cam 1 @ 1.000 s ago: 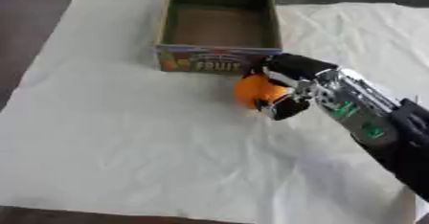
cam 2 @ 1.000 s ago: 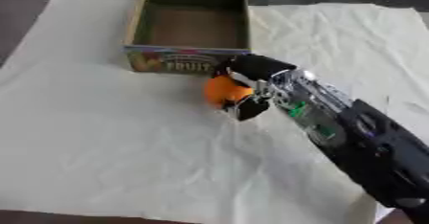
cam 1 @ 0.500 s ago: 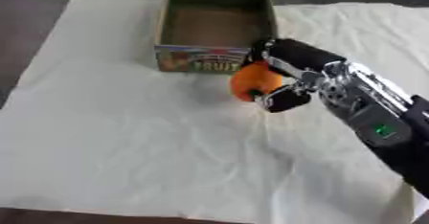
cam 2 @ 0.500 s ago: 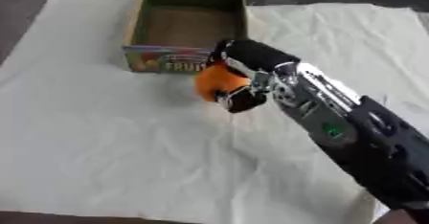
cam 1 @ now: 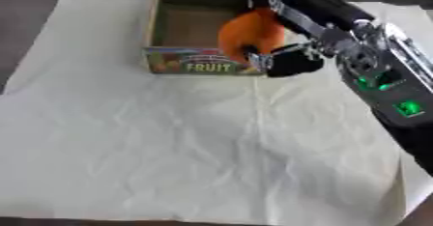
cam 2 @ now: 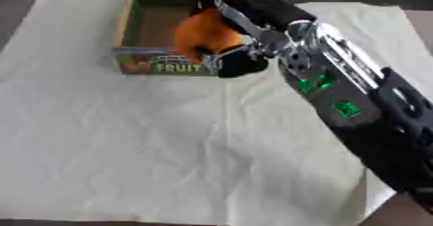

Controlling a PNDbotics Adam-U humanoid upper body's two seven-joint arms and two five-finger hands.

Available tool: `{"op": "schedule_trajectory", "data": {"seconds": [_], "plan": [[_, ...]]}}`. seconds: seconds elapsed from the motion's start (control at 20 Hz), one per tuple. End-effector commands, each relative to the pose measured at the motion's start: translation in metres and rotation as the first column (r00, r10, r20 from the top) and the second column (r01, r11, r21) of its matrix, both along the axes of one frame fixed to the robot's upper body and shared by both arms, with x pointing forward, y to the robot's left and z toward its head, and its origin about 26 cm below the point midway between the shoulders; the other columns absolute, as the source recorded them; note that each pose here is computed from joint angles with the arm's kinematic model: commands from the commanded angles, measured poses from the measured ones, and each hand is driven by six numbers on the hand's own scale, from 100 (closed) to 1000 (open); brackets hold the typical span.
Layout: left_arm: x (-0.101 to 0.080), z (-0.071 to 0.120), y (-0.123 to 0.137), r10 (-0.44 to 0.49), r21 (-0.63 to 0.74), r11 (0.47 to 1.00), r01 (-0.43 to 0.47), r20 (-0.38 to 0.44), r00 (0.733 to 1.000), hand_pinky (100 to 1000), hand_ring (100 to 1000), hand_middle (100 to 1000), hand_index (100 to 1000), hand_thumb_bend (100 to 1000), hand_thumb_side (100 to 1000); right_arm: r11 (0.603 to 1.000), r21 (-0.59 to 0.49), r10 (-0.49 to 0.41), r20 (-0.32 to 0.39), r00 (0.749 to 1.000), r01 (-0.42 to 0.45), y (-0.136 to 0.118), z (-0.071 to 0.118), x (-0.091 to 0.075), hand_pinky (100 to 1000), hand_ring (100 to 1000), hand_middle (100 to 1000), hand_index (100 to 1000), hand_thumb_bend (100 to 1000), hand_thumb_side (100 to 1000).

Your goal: Pick up objects on the table and place them in the box.

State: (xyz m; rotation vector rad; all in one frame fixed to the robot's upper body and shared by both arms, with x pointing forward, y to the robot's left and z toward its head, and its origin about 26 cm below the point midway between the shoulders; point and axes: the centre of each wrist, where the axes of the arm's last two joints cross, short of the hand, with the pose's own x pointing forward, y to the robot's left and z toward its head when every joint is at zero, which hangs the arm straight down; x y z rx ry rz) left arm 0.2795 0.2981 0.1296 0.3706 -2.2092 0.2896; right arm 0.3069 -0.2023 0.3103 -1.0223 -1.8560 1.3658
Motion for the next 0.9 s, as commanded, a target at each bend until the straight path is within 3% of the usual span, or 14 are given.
{"op": "schedule_trajectory", "data": {"seconds": [0.05,0.6,0.9], "plan": [[-0.001,0.003,0.002,-0.003,0.011,1.0,0.003,0.009,1.0,319,396,638,610,100,770,1.0,0.024,-0.011,0.084,0.996,0.009,0.004,0.017,-0.001,830,1000,640,698,100,117],[0.0,0.0,-0.001,-0.019,0.005,1.0,0.019,0.004,1.0,319,396,640,609,100,770,0.992,0.115,-0.06,0.155,0.986,0.043,0.052,0.029,0.055,831,1000,639,703,100,131],[0.0,0.0,-0.003,-0.031,0.003,1.0,0.031,0.004,1.0,319,397,641,609,100,771,0.978,0.121,-0.19,0.164,0.968,0.171,0.068,0.016,0.101,831,1000,641,701,100,126]]}}
